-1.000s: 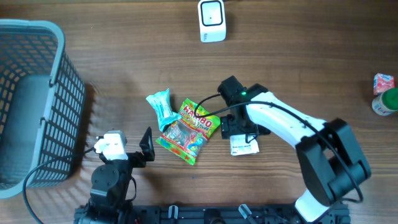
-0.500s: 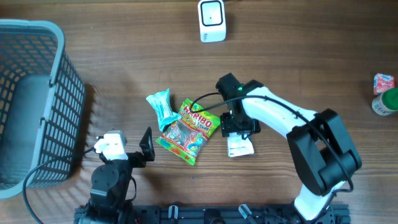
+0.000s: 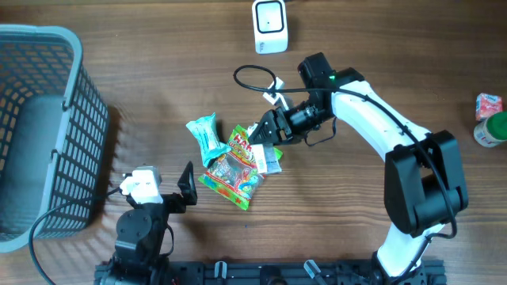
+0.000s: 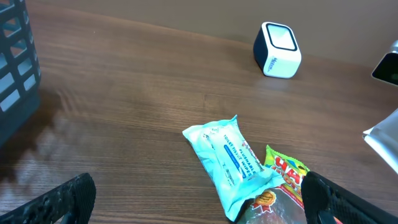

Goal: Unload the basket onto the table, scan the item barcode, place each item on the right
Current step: 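Hold the tissue pack up to the scanner with the right gripper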

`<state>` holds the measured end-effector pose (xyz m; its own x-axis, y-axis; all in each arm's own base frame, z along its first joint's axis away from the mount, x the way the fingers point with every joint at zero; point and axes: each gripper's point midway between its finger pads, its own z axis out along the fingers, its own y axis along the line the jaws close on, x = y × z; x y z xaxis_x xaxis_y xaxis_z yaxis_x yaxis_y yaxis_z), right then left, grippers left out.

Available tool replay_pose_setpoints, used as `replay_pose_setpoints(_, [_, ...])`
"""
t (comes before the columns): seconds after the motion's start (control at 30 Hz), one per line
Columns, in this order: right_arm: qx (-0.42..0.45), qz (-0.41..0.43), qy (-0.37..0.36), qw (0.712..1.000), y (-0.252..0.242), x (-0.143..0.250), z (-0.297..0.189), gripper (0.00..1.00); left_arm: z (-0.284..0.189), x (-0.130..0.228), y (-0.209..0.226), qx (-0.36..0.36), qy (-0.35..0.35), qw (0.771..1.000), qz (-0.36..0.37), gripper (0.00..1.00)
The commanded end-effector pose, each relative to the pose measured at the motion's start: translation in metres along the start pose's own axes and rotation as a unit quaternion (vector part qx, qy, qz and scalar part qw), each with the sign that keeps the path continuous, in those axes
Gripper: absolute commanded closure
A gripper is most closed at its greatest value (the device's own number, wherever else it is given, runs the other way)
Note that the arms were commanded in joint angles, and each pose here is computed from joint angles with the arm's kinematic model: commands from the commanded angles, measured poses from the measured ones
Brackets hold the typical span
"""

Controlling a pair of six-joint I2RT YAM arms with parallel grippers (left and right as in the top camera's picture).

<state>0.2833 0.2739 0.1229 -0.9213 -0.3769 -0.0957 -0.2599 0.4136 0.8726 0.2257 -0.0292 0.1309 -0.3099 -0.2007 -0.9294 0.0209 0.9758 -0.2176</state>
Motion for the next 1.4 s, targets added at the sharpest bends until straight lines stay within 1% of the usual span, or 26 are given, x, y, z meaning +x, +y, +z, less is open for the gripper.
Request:
replay_pose_setpoints(0.0, [-0.029, -0.024, -0.007, 0.999, 0.01, -0.007, -0.001, 0.29, 0.0, 0.0, 0.0, 0.001, -0.001, 1.0, 0.007, 0.0])
replay_pose_setpoints(0.07, [0.013, -0.046, -0.018, 0.999, -0.004, -0.015, -0.001, 0.3, 0.0, 0.0, 0.0, 0.001, -0.002, 1.0, 0.007, 0.0])
replay_pose_setpoints(0.13, [0.068, -0.087, -0.046, 0.993, -0.02, -0.035, -0.004, 0.3, 0.0, 0.0, 0.0, 0.001, -0.001, 1.0, 0.007, 0.0])
replay_pose_setpoints(0.2, [0.168, -0.128, -0.086, 0.974, -0.045, -0.064, -0.017, 0.29, 0.0, 0.0, 0.0, 0.001, -0.001, 1.0, 0.007, 0.0])
replay_pose_setpoints(0.23, [0.231, -0.147, -0.114, 0.955, -0.058, -0.083, -0.03, 0.3, 0.0, 0.0, 0.0, 0.001, -0.002, 1.0, 0.007, 0.0])
replay_pose_setpoints(0.3, [0.344, -0.171, -0.164, 0.908, -0.078, -0.115, -0.061, 0.37, 0.0, 0.0, 0.0, 0.001, -0.002, 1.0, 0.007, 0.0])
replay_pose_setpoints(0.33, [0.39, -0.201, -0.179, 0.881, -0.083, -0.129, -0.077, 0.37, 0.0, 0.0, 0.0, 0.001, -0.002, 1.0, 0.007, 0.0])
replay_pose_setpoints(0.37, [0.419, -0.22, -0.192, 0.86, -0.083, -0.14, -0.088, 0.37, 0.0, 0.0, 0.0, 0.001, -0.002, 1.0, 0.007, 0.0])
replay_pose_setpoints(0.4, [0.465, -0.239, -0.222, 0.823, -0.083, -0.157, -0.109, 0.39, 0.0, 0.0, 0.0, 0.001, -0.001, 1.0, 0.007, 0.0])
replay_pose_setpoints(0.47, [0.511, -0.269, -0.248, 0.778, -0.08, -0.176, -0.13, 0.43, 0.0, 0.0, 0.0, 0.001, -0.001, 1.0, 0.007, 0.0])
replay_pose_setpoints(0.5, [0.538, -0.291, -0.263, 0.746, -0.075, -0.187, -0.144, 0.44, 0.0, 0.0, 0.0, 0.001, -0.001, 1.0, 0.007, 0.0])
replay_pose_setpoints(0.53, [0.571, -0.308, -0.28, 0.707, -0.069, -0.199, -0.162, 0.45, 0.0, 0.0, 0.0, 0.001, -0.001, 1.0, 0.007, 0.0])
replay_pose_setpoints(0.6, [0.608, -0.328, -0.3, 0.658, -0.058, -0.215, -0.184, 0.46, 0.0, 0.0, 0.0, 0.001, -0.002, 1.0, 0.007, 0.0])
replay_pose_setpoints(0.67, [0.657, -0.346, -0.312, 0.593, -0.048, -0.238, -0.21, 0.46, 0.0, 0.0, 0.0, 0.001, -0.002, 1.0, 0.007, 0.0])
replay_pose_setpoints(0.73, [0.69, -0.351, -0.311, 0.552, -0.049, -0.256, -0.22, 0.46, 0.0, 0.0, 0.0, 0.001, -0.001, 1.0, 0.007, 0.0])
replay_pose_setpoints(0.8, [0.712, -0.364, -0.299, 0.52, -0.052, -0.28, -0.21, 0.47, 0.0, 0.0, 0.0, 0.001, -0.001, 1.0, 0.007, 0.0])
replay_pose_setpoints(0.87, [0.747, -0.365, -0.283, 0.478, -0.057, -0.293, -0.204, 0.47, 0.0, 0.0, 0.0, 0.001, -0.001, 1.0, 0.007, 0.0])
replay_pose_setpoints(0.9, [0.766, -0.37, -0.273, 0.449, -0.059, -0.3, -0.2, 0.46, 0.0, 0.0, 0.0, 0.001, -0.001, 1.0, 0.007, 0.0])
replay_pose_setpoints(0.93, [0.788, -0.38, -0.254, 0.412, -0.061, -0.304, -0.19, 0.46, 0.0, 0.0, 0.0, 0.001, -0.001, 1.0, 0.007, 0.0])
replay_pose_setpoints(0.97, [0.798, -0.387, -0.24, 0.394, -0.062, -0.305, -0.182, 0.46, 0.0, 0.0, 0.0, 0.001, -0.002, 1.0, 0.007, 0.0])
replay_pose_setpoints(1.0, [0.8, -0.406, -0.22, 0.383, -0.063, -0.307, -0.16, 0.46, 0.0, 0.0, 0.0, 0.001, -0.001, 1.0, 0.007, 0.0])
replay_pose_setpoints(1.03, [0.8, -0.41, -0.217, 0.38, -0.064, -0.307, -0.154, 0.46, 0.0, 0.0, 0.0, 0.001, -0.001, 1.0, 0.007, 0.0])
replay_pose_setpoints(1.17, [0.81, -0.425, -0.195, 0.353, -0.058, -0.308, -0.144, 0.46, 0.0, 0.0, 0.0, 0.001, -0.002, 1.0, 0.007, 0.0])
replay_pose_setpoints(1.27, [0.816, -0.442, -0.18, 0.328, -0.046, -0.309, -0.139, 0.47, 0.0, 0.0, 0.0, 0.001, -0.002, 1.0, 0.007, 0.0])
replay_pose_setpoints(1.3, [0.82, -0.436, -0.178, 0.325, -0.046, -0.308, -0.141, 0.47, 0.0, 0.0, 0.0, 0.001, -0.001, 1.0, 0.007, 0.0])
replay_pose_setpoints(1.37, [0.844, -0.391, -0.182, 0.317, -0.047, -0.299, -0.157, 0.5, 0.0, 0.0, 0.0, 0.001, -0.001, 1.0, 0.007, 0.0])
